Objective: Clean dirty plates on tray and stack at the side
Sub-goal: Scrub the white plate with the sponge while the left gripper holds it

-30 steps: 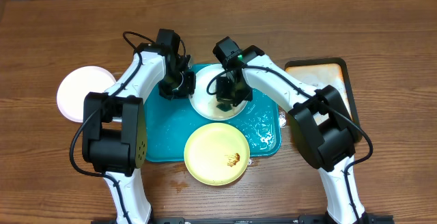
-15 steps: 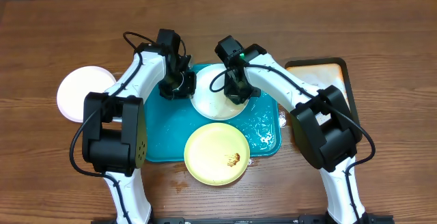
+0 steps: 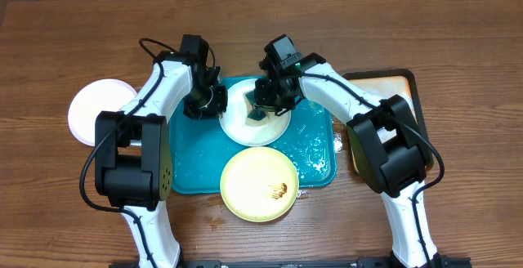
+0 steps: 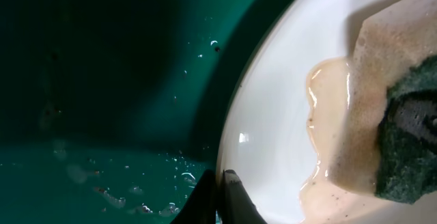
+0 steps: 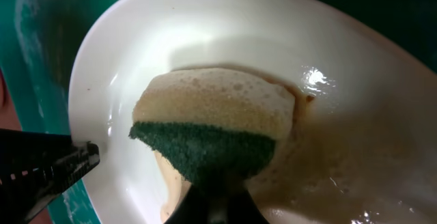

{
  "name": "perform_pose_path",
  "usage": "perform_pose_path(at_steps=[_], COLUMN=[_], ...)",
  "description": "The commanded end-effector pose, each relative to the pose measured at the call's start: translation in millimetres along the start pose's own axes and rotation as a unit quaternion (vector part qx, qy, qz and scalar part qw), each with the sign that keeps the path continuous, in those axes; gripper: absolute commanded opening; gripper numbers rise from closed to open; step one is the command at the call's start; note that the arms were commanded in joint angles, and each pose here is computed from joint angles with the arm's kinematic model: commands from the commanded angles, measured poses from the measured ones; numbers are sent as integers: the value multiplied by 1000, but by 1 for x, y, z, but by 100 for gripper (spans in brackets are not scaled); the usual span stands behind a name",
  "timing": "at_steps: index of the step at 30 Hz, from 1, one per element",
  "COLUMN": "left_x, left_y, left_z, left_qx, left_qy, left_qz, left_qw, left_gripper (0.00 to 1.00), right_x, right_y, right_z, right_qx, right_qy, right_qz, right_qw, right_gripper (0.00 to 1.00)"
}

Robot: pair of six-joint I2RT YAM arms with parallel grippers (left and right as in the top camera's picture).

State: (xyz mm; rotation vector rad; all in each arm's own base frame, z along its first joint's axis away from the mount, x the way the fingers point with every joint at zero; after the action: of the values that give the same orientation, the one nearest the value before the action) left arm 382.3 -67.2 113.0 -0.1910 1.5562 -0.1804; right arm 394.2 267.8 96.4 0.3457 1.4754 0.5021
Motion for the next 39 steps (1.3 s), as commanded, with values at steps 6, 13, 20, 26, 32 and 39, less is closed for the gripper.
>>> perform_pose_path(at_steps=[6,13,20,26,32,39], left_x=[-15,-15,-15,-15,-15,-15], left_y=[-10,-9,-9,-12,-14,-15], left_z=[2,2,1,5,7,7], left_qx=[15,15,34,41,46,47], left_qy=[-19,-18,-17,-29,-35,-34], left_qz=[-4,-1,0,-15,-31,-33], left_qw=[1000,1000,999,999,998,998], left_gripper=[4,4,24,45,45,45], right_x=[10,-4,-4,-5,-3,-3], right_y=[-46,-65,-65,-65,-64,-63], right_z=[-22,-28,-29,-31,-31,-32], right_qx=[73,72,70,69,63,63], right_qy=[-6,-21,-16,-11,-3,4], right_qz=[-247,-372,-373,-376,-366,-359], right_qw=[966,925,925,924,929,931], right_gripper=[4,4,4,4,4,4])
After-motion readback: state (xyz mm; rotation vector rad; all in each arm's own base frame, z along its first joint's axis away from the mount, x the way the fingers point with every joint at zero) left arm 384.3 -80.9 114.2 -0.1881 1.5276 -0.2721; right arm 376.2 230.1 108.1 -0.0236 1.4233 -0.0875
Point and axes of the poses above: each gripper's point midway between its finger pads, its own x axis out along the fingers, its own y axis along the line the jaws close on, z = x × y, the point moved 10 cm from there along -x, back along the fingers, and after that the axes turned 1 degree about -x, right-handed, at the moved point
